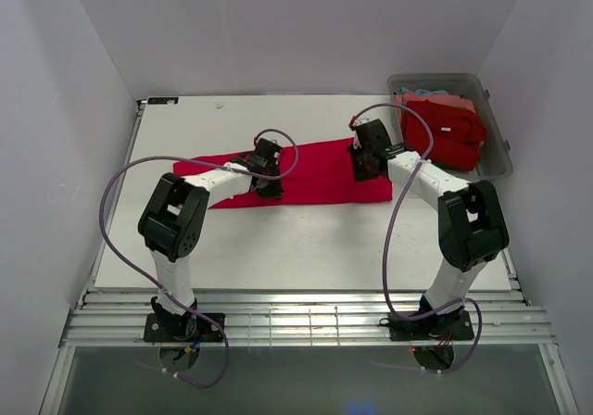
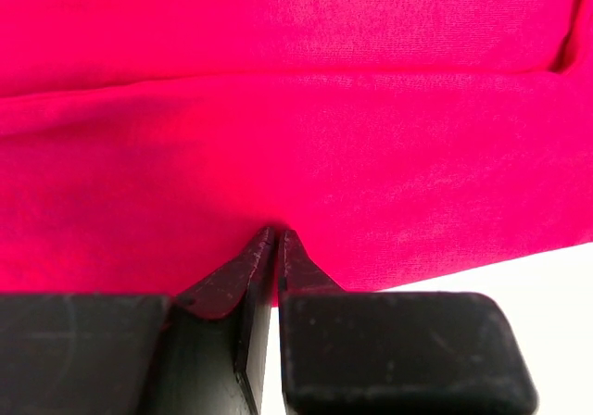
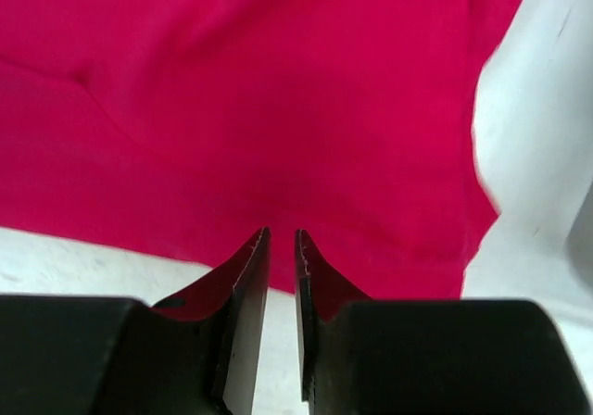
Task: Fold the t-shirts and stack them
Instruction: Rotate the tshirt 90 degrees
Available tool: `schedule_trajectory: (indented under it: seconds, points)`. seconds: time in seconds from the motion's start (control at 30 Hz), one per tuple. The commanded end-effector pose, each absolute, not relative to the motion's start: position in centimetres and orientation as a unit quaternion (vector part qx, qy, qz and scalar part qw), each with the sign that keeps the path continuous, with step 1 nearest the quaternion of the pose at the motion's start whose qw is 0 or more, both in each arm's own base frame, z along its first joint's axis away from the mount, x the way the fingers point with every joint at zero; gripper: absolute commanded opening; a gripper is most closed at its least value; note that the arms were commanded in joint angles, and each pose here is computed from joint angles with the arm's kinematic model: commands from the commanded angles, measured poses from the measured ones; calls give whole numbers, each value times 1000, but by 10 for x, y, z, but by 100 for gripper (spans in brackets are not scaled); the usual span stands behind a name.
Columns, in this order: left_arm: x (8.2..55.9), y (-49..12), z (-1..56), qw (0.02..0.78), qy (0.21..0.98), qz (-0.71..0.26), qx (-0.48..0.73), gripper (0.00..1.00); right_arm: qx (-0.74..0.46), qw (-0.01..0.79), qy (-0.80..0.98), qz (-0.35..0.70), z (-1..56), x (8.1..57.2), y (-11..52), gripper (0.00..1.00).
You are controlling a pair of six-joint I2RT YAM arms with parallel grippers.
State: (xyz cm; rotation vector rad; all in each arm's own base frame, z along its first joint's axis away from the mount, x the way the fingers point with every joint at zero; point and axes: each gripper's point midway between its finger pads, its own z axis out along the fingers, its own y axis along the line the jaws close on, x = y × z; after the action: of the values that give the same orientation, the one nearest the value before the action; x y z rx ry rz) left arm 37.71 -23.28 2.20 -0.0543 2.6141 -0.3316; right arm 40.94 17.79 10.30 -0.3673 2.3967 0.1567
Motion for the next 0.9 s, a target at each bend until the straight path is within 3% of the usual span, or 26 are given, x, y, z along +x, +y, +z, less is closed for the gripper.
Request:
schedule_trajectory:
  seconds: [0.0,0.43,0.63,0.87]
  points:
    - [348,-219,15,218,972,-87,-15,18,-101,333,935,63,100,390,170,22]
    - [331,-227,16,214,971,-102,-32,14,-83,239,967,7,29,379,156,15]
    - [312,-256,14,198,972,-120,-34,12,-86,210,974,-10,10,401,163,14]
    - [278,-294,20,173,973,-150,-31,13,-87,231,969,-23,8,450,178,14]
